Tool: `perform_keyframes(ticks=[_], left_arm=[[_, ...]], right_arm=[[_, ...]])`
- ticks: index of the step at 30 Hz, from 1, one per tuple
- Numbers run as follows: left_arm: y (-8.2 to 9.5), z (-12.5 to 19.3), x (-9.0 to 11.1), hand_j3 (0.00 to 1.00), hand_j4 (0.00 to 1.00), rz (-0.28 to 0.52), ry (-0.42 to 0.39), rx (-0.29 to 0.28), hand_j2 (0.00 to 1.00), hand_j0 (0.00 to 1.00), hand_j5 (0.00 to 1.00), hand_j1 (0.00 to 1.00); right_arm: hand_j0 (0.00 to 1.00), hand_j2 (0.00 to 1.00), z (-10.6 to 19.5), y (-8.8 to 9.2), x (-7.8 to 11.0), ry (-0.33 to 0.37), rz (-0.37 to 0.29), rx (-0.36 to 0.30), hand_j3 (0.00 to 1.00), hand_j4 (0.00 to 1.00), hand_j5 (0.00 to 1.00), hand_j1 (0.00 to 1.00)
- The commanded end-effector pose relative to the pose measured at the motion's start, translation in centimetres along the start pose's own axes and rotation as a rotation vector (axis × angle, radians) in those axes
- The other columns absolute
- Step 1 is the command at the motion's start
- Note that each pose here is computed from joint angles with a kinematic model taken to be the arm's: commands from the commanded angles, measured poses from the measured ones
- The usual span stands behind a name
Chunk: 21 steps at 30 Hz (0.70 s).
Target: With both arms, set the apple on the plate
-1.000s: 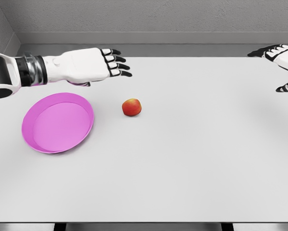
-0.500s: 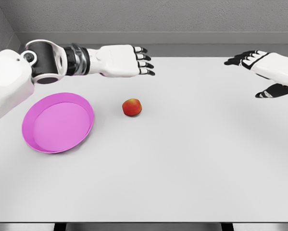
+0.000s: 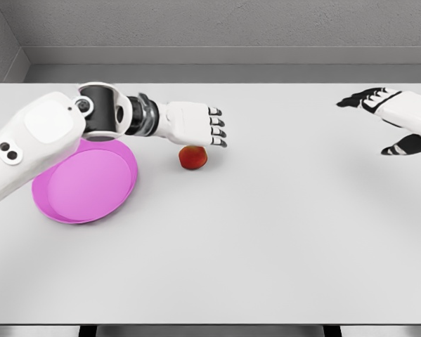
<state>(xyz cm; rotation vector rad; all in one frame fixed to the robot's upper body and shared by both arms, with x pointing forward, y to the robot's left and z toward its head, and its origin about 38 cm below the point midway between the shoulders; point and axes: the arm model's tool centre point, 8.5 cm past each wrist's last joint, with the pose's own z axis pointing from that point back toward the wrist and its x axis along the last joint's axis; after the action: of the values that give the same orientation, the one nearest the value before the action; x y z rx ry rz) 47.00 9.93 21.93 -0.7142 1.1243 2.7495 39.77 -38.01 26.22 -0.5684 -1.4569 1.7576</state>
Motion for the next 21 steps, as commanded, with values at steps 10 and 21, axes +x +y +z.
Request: perform_keyframes(ticks=[10,21], left_arm=[[0.3,-1.9,1.1,1.00,1.00,-0.006,-0.038,-0.031,1.00,1.00,1.00,1.00],[-1.5,-2.5,1.2,1.00,1.00,0.011,-0.044,-0.151,1.00,1.00,1.00,1.00]], right_arm=[[1.00,1.00,0.5,-0.5,-0.5,0.018,0.001,-0.014,1.00,1.00,1.00,1.00],[1.00,1.00,0.6,0.0,-0.6,0.021,-0.007,-0.004,1.00,1.00,1.00,1.00]])
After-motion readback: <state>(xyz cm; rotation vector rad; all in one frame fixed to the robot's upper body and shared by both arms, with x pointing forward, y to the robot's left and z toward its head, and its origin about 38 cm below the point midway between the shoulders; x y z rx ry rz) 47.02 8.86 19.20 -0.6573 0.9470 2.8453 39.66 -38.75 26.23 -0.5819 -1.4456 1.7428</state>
